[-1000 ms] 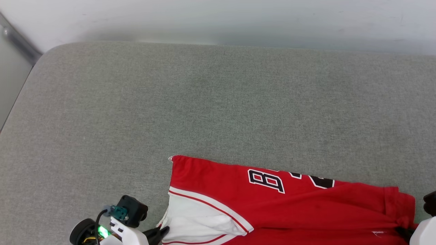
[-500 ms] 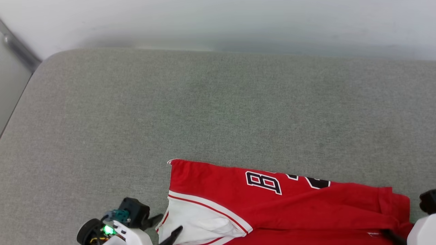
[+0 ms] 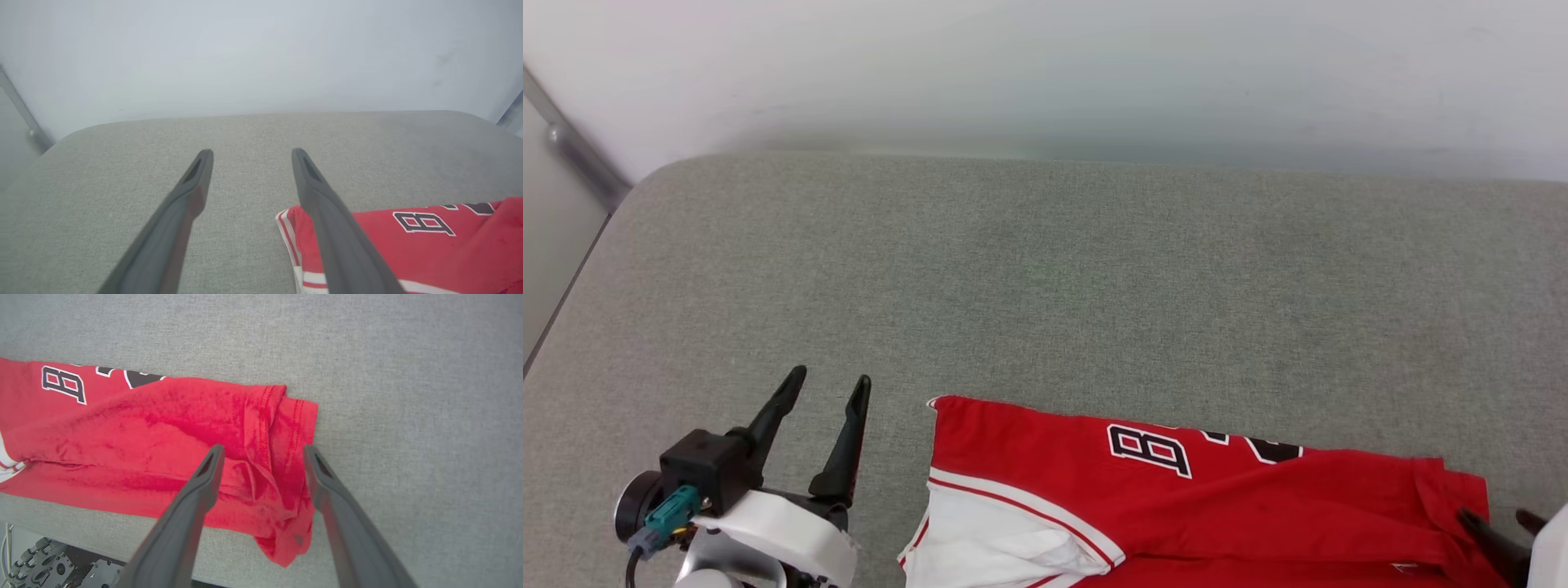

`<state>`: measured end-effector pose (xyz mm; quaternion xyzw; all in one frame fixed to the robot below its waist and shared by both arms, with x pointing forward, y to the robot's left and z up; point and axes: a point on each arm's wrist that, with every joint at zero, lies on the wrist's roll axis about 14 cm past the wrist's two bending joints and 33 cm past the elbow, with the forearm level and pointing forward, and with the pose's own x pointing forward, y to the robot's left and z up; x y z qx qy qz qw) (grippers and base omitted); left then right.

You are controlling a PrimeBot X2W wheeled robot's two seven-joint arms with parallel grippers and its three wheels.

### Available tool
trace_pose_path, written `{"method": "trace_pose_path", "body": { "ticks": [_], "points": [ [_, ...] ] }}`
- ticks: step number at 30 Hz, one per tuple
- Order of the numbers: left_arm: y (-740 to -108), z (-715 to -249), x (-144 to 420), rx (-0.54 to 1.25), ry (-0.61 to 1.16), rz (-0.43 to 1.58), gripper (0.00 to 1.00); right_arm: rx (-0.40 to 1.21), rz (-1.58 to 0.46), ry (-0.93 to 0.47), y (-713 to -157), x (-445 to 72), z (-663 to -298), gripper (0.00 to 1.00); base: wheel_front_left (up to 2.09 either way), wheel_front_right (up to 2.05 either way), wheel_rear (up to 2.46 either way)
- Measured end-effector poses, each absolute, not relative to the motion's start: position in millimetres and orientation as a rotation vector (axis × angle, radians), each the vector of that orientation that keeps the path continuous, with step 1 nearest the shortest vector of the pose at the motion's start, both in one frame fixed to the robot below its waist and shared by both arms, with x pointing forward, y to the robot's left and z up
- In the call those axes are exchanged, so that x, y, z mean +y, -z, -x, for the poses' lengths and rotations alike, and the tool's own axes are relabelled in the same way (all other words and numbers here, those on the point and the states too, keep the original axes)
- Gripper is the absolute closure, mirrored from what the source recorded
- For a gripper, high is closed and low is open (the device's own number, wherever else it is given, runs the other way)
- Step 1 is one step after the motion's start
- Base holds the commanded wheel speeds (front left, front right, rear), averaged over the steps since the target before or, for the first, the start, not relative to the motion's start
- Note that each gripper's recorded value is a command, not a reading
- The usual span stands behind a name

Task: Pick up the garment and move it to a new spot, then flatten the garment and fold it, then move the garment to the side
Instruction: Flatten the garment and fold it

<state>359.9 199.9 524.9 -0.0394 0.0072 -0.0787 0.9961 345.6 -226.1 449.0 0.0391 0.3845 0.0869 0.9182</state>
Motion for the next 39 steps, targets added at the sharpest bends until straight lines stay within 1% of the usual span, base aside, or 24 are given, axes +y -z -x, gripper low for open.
{"method": "trace_pose_path", "body": {
  "ticks": [2,6,9,14,17,20,26,33,39],
  "points": [
    [-529,-359,207,-0.015,0.103,0.083,0.00,0.814,-0.100,-0.136,-443,-231,-339,0.00,0.00,0.00,0.00],
    [-560,-360,223,-0.155,0.003,0.059,0.00,0.838,-0.165,-0.051,-432,-240,-334,0.00,0.00,0.00,0.00],
    [-565,-353,235,-0.194,-0.059,0.022,0.00,0.864,-0.209,-0.021,-421,-239,-331,0.00,0.00,0.00,0.00],
    [-561,-346,241,-0.206,-0.084,-0.041,0.00,0.898,-0.257,0.046,-402,-246,-330,0.00,0.00,0.00,0.00],
    [-558,-345,241,-0.205,-0.088,-0.035,0.00,0.904,-0.298,0.076,-392,-247,-333,0.00,0.00,0.00,0.00],
    [-553,-344,241,-0.196,-0.086,-0.030,0.00,0.933,-0.326,0.076,-381,-241,-334,0.00,0.00,0.00,0.00],
    [-544,-345,243,-0.173,-0.086,-0.035,0.00,0.995,-0.313,0.085,-361,-243,-333,0.00,0.00,0.00,0.00],
    [-540,-348,245,-0.163,-0.090,-0.034,0.00,1.055,-0.302,0.041,-347,-232,-334,0.00,0.00,0.00,0.00],
    [-537,-347,244,-0.160,-0.087,-0.028,0.00,1.061,-0.319,-0.022,-345,-213,-336,0.00,0.00,0.00,0.00]
  ]
}}
